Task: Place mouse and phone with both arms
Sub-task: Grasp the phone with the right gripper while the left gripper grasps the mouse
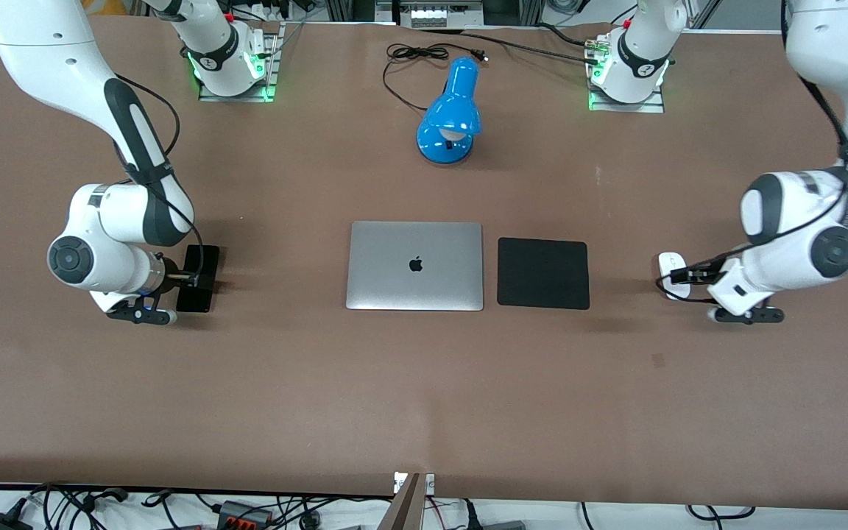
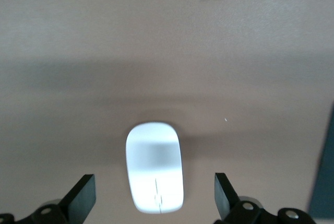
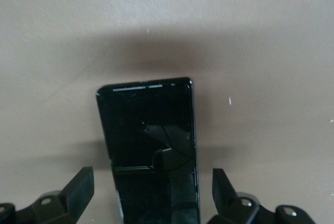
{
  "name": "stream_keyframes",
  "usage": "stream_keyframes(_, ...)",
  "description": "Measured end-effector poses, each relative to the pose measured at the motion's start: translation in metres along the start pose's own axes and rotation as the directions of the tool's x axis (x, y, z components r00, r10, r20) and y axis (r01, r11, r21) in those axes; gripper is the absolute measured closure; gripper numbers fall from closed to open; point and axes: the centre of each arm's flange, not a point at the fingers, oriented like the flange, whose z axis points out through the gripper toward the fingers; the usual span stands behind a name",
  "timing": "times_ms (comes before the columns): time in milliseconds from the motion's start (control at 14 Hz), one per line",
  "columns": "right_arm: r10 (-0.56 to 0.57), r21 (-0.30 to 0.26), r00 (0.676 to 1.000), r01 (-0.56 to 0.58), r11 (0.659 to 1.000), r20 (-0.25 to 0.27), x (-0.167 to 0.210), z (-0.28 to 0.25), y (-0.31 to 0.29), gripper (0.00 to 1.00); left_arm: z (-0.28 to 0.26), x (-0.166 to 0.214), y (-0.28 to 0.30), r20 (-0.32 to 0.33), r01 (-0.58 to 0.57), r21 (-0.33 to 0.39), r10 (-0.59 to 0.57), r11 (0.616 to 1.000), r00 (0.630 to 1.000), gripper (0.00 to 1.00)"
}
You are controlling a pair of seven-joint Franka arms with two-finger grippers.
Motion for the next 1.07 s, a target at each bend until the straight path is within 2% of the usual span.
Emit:
stream_keyframes(214,0.002,-0.001,1.000,-0.002,1.000,-0.001,-0.004,0.007,0.001,0.00,0.036,-0.021,0.002,-0.103,-0.035,0.007,0.035,0.999,0.994,0.00)
stream_keyframes(643,0.006,0.000,1.000,-0.006,1.000,-0.024,-0.009,0.019,0.003,0.00,0.052,-0.035,-0.003,-0.106,-0.039,0.007,0.039,0.999,0.994,0.01)
stream_keyframes(714,0.007,0.000,1.000,-0.007,1.000,-0.024,-0.011,0.020,0.003,0.00,0.055,-0.038,-0.006,-0.104,-0.034,0.006,0.034,0.999,0.994,0.05)
stream_keyframes(929,0.007,0.001,1.000,-0.007,1.000,-0.029,-0.011,0.021,0.003,0.00,0.057,-0.040,-0.010,-0.102,-0.028,0.005,0.028,1.000,0.994,0.37)
stream_keyframes(1071,0.008,0.002,0.999,-0.008,1.000,-0.042,-0.012,0.024,0.004,0.00,0.057,-0.040,-0.008,-0.101,-0.031,0.004,0.031,1.000,0.994,0.37)
